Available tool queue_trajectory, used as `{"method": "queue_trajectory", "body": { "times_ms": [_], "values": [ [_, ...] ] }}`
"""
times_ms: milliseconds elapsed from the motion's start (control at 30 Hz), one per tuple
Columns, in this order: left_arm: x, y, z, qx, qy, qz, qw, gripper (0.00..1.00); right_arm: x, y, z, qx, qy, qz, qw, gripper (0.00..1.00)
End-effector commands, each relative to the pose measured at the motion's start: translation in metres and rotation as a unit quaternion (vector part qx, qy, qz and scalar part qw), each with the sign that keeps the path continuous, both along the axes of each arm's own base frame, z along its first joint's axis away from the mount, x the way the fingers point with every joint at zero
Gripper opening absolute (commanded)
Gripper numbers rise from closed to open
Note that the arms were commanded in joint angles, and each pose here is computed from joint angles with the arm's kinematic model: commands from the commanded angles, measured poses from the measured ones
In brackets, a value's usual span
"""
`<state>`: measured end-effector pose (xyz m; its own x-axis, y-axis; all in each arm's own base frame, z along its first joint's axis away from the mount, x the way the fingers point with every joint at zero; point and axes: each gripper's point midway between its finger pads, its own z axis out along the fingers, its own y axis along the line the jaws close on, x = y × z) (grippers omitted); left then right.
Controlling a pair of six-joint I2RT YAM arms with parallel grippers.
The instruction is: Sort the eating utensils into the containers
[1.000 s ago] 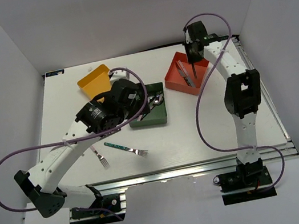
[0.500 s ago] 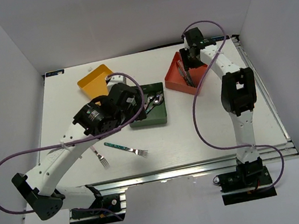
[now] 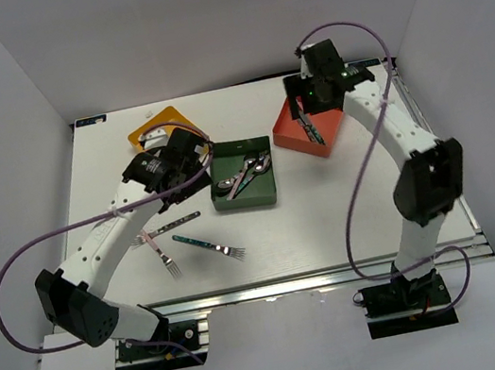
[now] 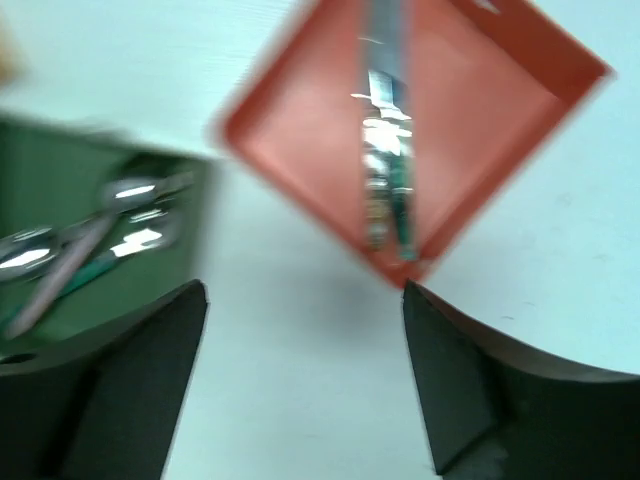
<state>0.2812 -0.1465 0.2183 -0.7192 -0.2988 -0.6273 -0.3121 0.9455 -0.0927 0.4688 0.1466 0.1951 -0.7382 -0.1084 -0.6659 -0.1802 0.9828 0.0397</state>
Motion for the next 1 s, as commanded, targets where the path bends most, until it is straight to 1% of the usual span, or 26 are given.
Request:
{"method": "queue_trajectory", "body": {
  "times_ms": [0, 33, 67, 100, 133, 167, 200, 233, 267, 367, 433, 600, 667, 767, 833, 967],
  "values": [
    [-0.001, 0.038, -0.016, 0.023, 0.009, 0.092, 0.995, 0.98, -0.064, 0.066, 0.040, 0.065, -0.026, 0.089, 0.994, 0.86],
    [0.000, 0.044, -0.019, 0.015, 0.006, 0.119, 0.993, 0.98, -0.077, 0.077, 0.039, 0.072, -0.026, 0.108, 0.991, 0.86],
    [0.000, 0.051, -0.022, 0.015, 0.006, 0.135, 0.991, 0.98, -0.108, 0.109, 0.051, 0.100, -0.029, 0.166, 0.981, 0.86],
    [0.005, 0.063, -0.022, 0.007, -0.001, 0.159, 0.987, 0.98, -0.120, 0.125, 0.052, 0.110, -0.038, 0.194, 0.974, 0.89],
    [0.003, 0.069, -0.033, 0.007, 0.012, 0.168, 0.986, 0.98, -0.137, 0.131, 0.033, 0.097, -0.023, 0.211, 0.972, 0.90],
    [0.003, 0.075, -0.038, 0.003, 0.019, 0.176, 0.984, 0.98, -0.158, 0.145, 0.035, 0.088, -0.035, 0.230, 0.968, 0.89],
    [0.011, 0.085, -0.042, -0.009, 0.017, 0.193, 0.981, 0.98, -0.168, 0.152, 0.030, 0.089, -0.032, 0.239, 0.966, 0.89],
    [0.007, 0.087, -0.057, -0.014, 0.039, 0.189, 0.981, 0.98, -0.184, 0.158, 0.022, 0.099, -0.019, 0.241, 0.965, 0.89],
    [0.012, 0.088, -0.062, -0.025, 0.040, 0.192, 0.980, 0.98, -0.190, 0.160, 0.019, 0.106, -0.014, 0.241, 0.965, 0.89],
    [0.010, 0.100, -0.091, -0.023, 0.079, 0.219, 0.972, 0.98, -0.209, 0.160, 0.013, 0.129, 0.007, 0.237, 0.963, 0.88],
    [0.015, 0.101, -0.106, -0.028, 0.088, 0.237, 0.967, 0.97, -0.221, 0.160, 0.014, 0.138, 0.016, 0.247, 0.959, 0.88],
    [0.025, 0.102, -0.123, -0.036, 0.084, 0.296, 0.951, 0.91, -0.249, 0.149, -0.005, 0.128, 0.050, 0.257, 0.957, 0.88],
    [0.036, 0.093, -0.128, -0.058, 0.076, 0.289, 0.953, 0.87, -0.259, 0.141, -0.013, 0.125, 0.061, 0.260, 0.956, 0.88],
    [0.037, 0.085, -0.136, -0.067, 0.092, 0.282, 0.953, 0.81, -0.266, 0.132, -0.018, 0.117, 0.059, 0.260, 0.957, 0.88],
    [0.033, 0.077, -0.137, -0.070, 0.093, 0.283, 0.952, 0.80, -0.271, 0.125, -0.023, 0.110, 0.065, 0.261, 0.957, 0.88],
    [0.020, 0.046, -0.137, -0.084, 0.081, 0.256, 0.960, 0.80, -0.276, 0.121, -0.027, 0.109, 0.071, 0.263, 0.956, 0.87]
  ]
}}
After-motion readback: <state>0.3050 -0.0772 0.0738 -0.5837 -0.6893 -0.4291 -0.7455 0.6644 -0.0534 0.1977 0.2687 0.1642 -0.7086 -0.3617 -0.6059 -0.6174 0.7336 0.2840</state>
